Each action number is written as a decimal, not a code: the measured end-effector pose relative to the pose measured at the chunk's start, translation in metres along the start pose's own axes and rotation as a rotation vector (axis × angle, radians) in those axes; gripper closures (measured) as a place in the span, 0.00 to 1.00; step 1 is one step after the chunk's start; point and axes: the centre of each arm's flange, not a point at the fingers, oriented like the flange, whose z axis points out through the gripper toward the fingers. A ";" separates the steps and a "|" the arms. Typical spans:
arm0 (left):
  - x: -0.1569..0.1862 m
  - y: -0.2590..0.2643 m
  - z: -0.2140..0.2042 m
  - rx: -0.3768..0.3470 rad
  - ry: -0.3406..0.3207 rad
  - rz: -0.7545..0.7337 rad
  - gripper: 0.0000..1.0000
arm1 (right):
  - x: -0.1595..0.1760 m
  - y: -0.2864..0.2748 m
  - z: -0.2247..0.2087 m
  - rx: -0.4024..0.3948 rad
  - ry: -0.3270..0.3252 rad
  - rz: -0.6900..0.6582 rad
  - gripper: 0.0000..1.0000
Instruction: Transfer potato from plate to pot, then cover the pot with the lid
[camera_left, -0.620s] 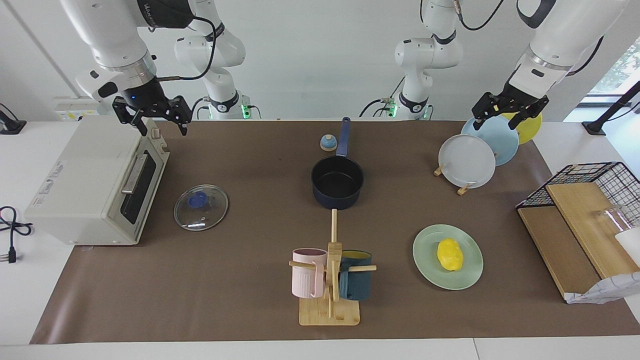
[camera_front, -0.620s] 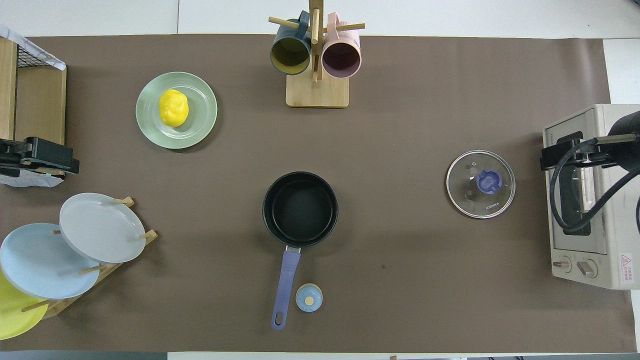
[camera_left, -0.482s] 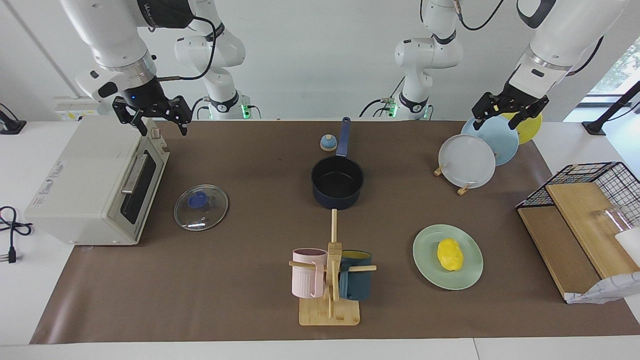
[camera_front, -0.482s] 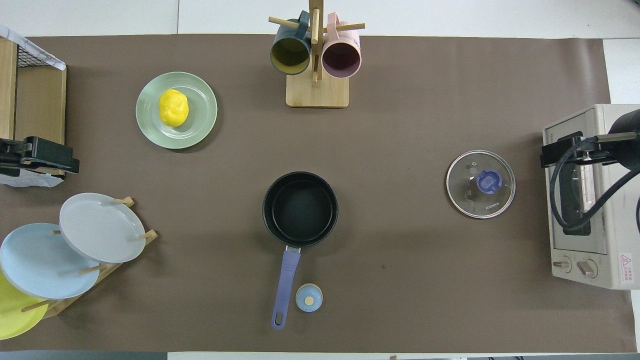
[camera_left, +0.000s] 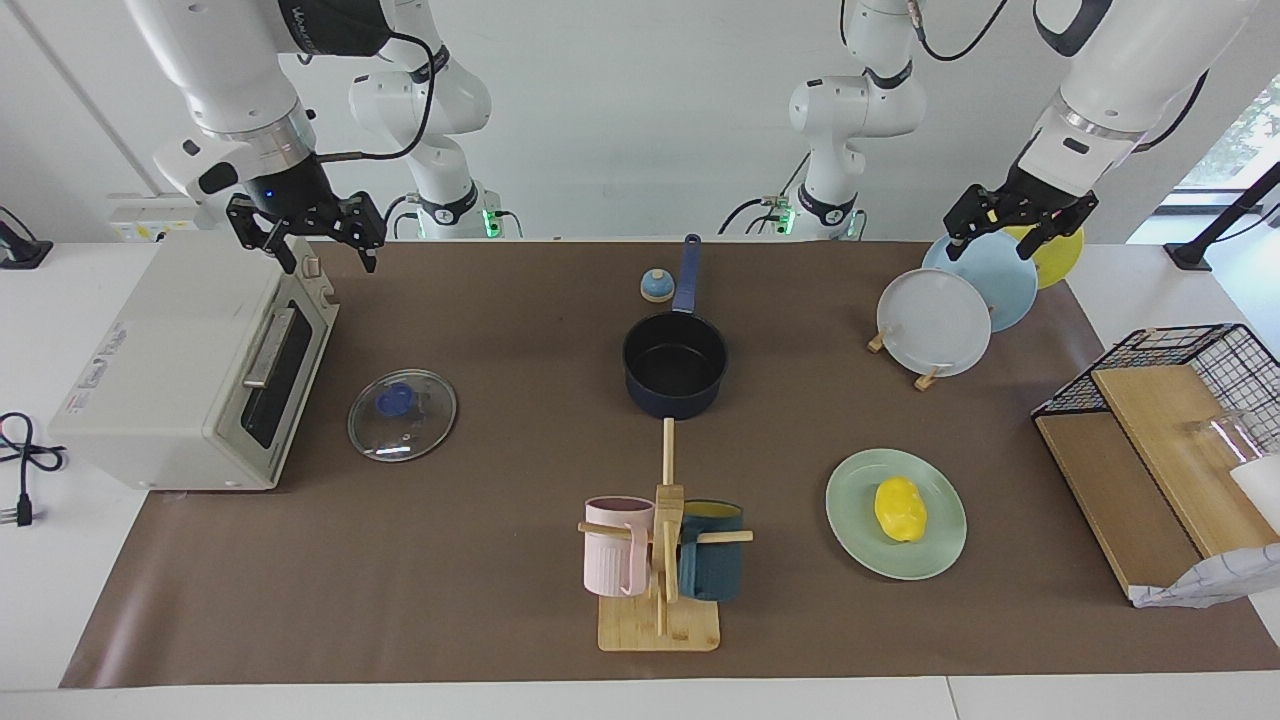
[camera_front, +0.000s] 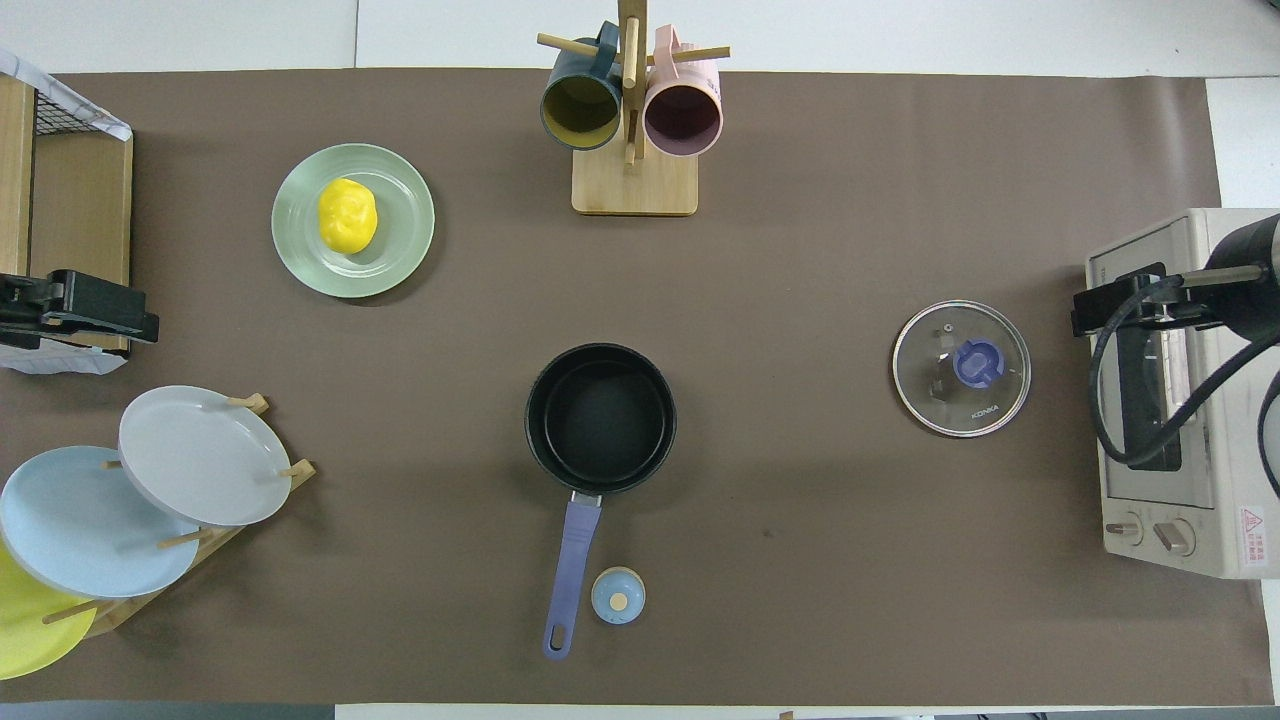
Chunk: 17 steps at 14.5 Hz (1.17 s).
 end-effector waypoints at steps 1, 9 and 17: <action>0.001 0.000 0.000 -0.001 0.003 -0.001 0.00 | 0.000 0.000 0.000 0.000 0.000 0.000 0.00; 0.078 0.002 0.100 -0.024 0.001 -0.010 0.00 | 0.000 0.000 0.000 0.000 0.000 0.000 0.00; 0.160 0.026 0.250 -0.030 0.092 0.028 0.00 | 0.000 0.000 0.000 0.000 0.002 0.000 0.00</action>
